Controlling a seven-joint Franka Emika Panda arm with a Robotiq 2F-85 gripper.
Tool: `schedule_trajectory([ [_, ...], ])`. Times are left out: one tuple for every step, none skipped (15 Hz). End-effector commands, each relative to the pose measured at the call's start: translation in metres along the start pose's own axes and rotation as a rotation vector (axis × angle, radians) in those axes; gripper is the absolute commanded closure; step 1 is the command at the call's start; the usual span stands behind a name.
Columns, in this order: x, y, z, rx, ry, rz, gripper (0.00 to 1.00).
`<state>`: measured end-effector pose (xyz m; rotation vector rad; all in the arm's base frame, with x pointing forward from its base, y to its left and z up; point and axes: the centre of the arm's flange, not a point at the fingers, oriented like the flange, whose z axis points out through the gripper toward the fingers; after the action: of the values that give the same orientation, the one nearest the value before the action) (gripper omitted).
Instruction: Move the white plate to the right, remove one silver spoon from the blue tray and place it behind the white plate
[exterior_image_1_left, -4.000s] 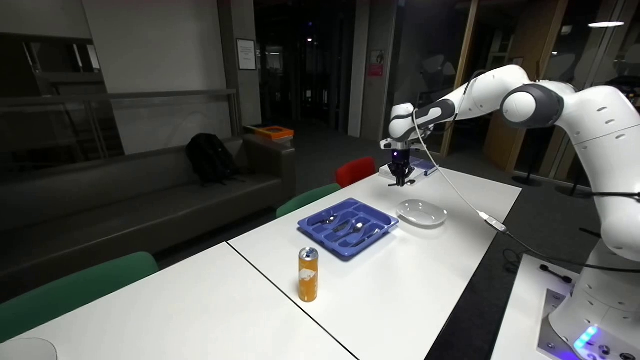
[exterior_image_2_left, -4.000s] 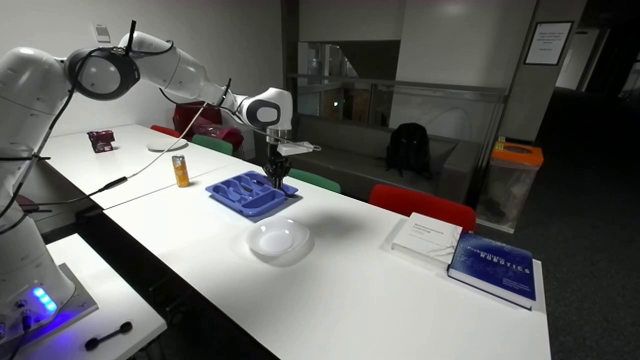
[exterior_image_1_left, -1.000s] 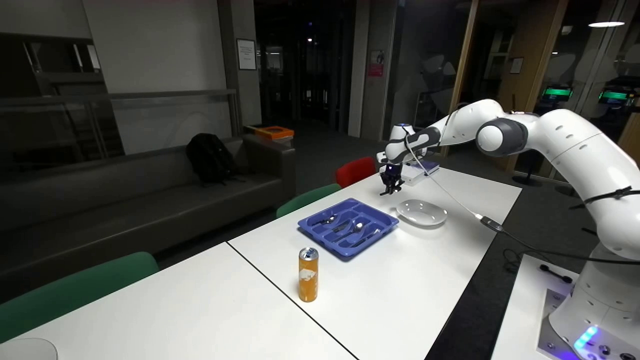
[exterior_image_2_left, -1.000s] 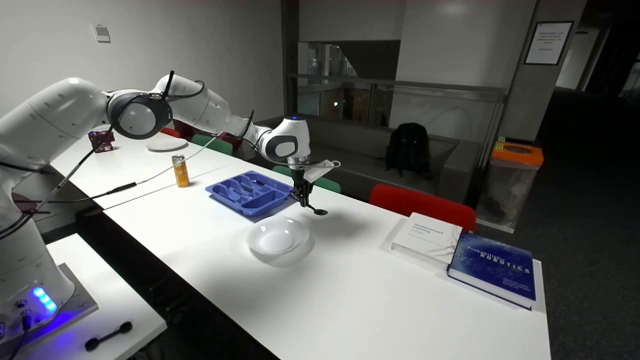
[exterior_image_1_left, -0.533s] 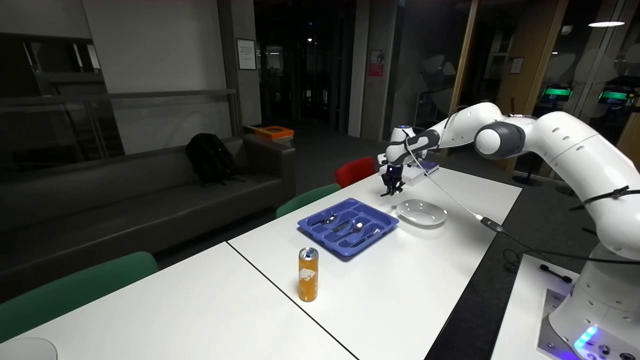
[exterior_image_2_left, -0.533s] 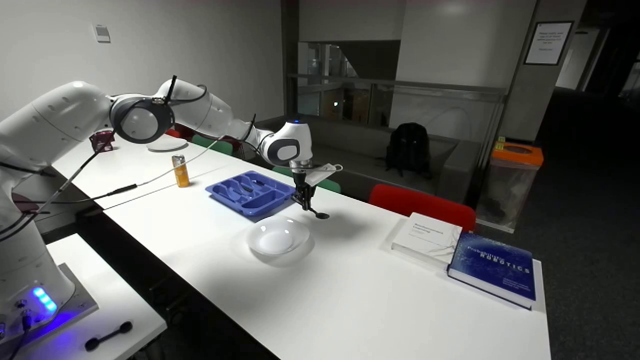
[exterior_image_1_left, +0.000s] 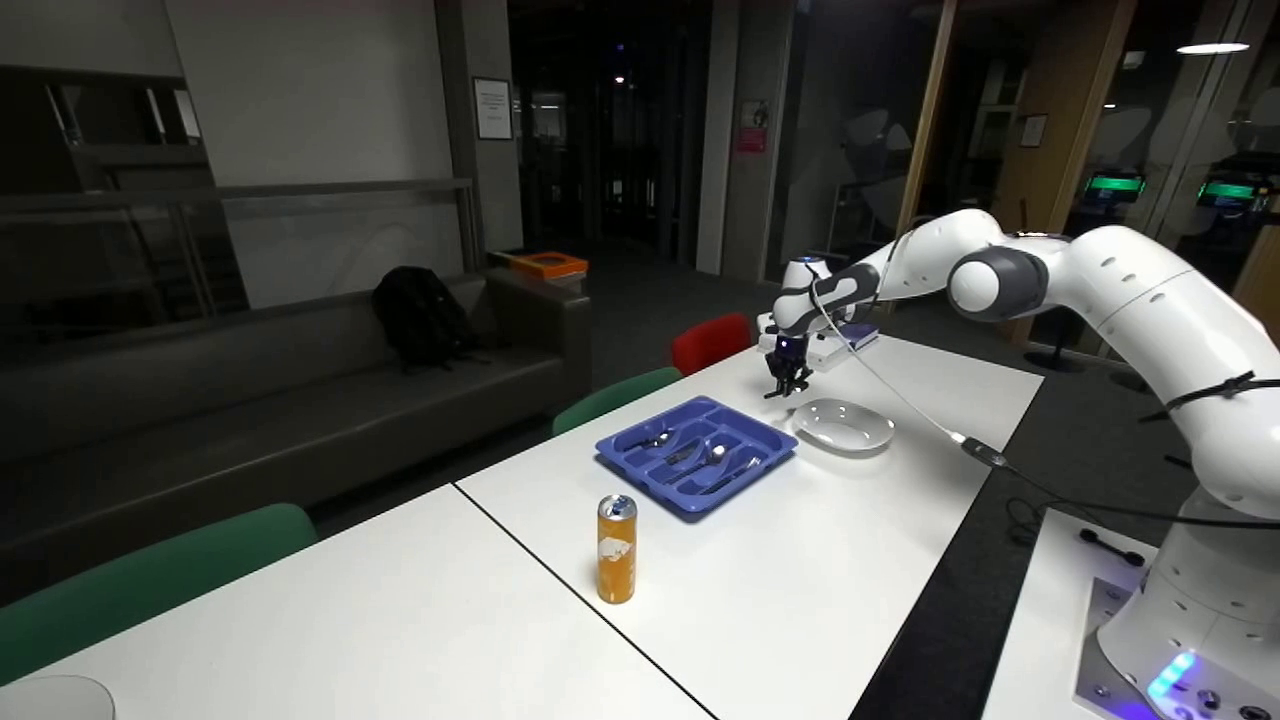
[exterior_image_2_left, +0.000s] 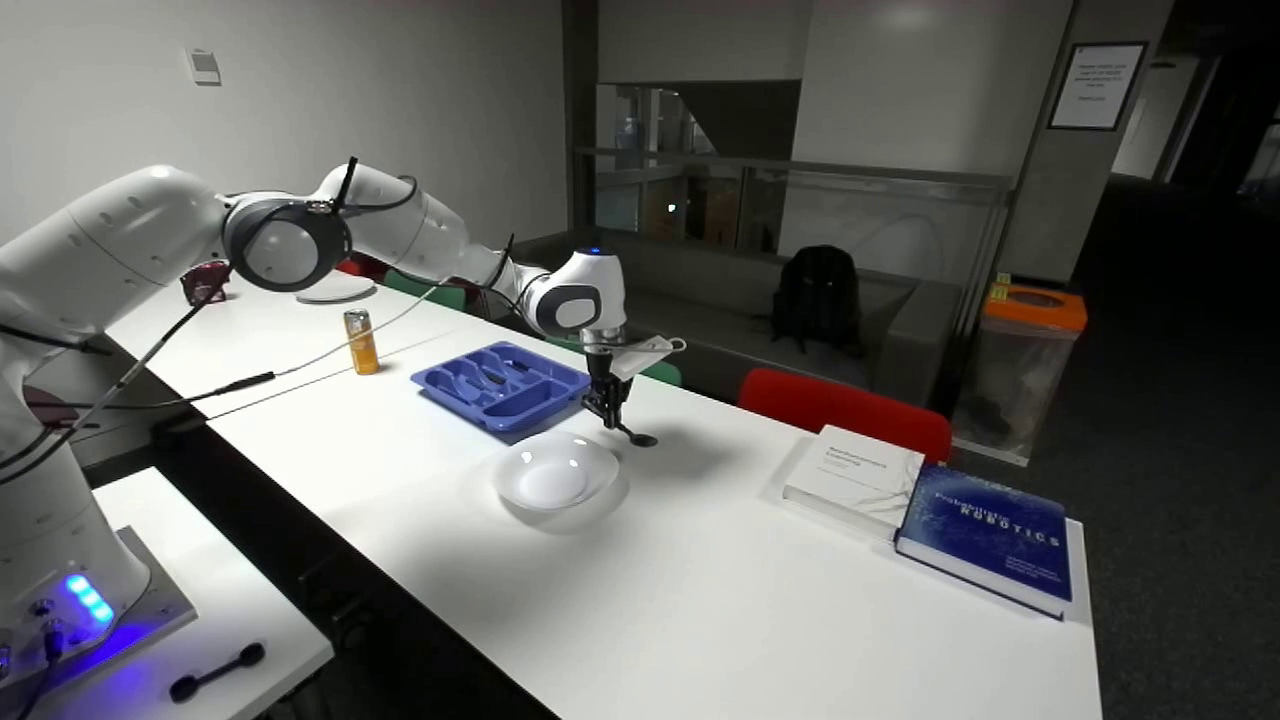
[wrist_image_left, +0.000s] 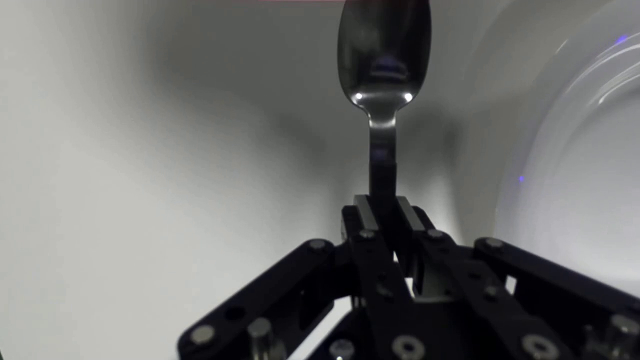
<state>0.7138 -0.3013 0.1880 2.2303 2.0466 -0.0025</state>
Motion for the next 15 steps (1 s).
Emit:
schedule_trajectory([
  [0.000,0.000,0.001,0.001,0.000,0.000,0.87],
  [0.000,0.000,0.001,0.001,0.000,0.000,0.87],
  [0.000,0.000,0.001,0.001,0.000,0.000,0.87],
  [0.000,0.000,0.001,0.001,0.000,0.000,0.87],
  [0.000,0.000,0.003,0.001,-0.003,0.003,0.97],
  [0.000,0.001,0.005,0.001,-0.002,0.003,0.97],
  [0.001,0.002,0.009,-0.004,-0.002,0.000,0.97],
  [0.002,0.001,0.012,-0.002,0.002,-0.002,0.97],
  [0.003,0.001,0.015,-0.007,0.007,0.000,0.97],
  [0.005,0.001,0.018,-0.007,0.011,-0.002,0.97],
  [0.007,0.001,0.022,-0.008,0.012,-0.003,0.97],
  [0.008,0.001,0.025,-0.007,0.013,-0.004,0.97],
  [0.009,0.000,0.028,-0.003,0.015,-0.009,0.97],
  [0.010,0.000,0.031,-0.001,0.013,-0.009,0.97],
  [0.010,0.000,0.032,0.001,0.015,-0.008,0.97],
])
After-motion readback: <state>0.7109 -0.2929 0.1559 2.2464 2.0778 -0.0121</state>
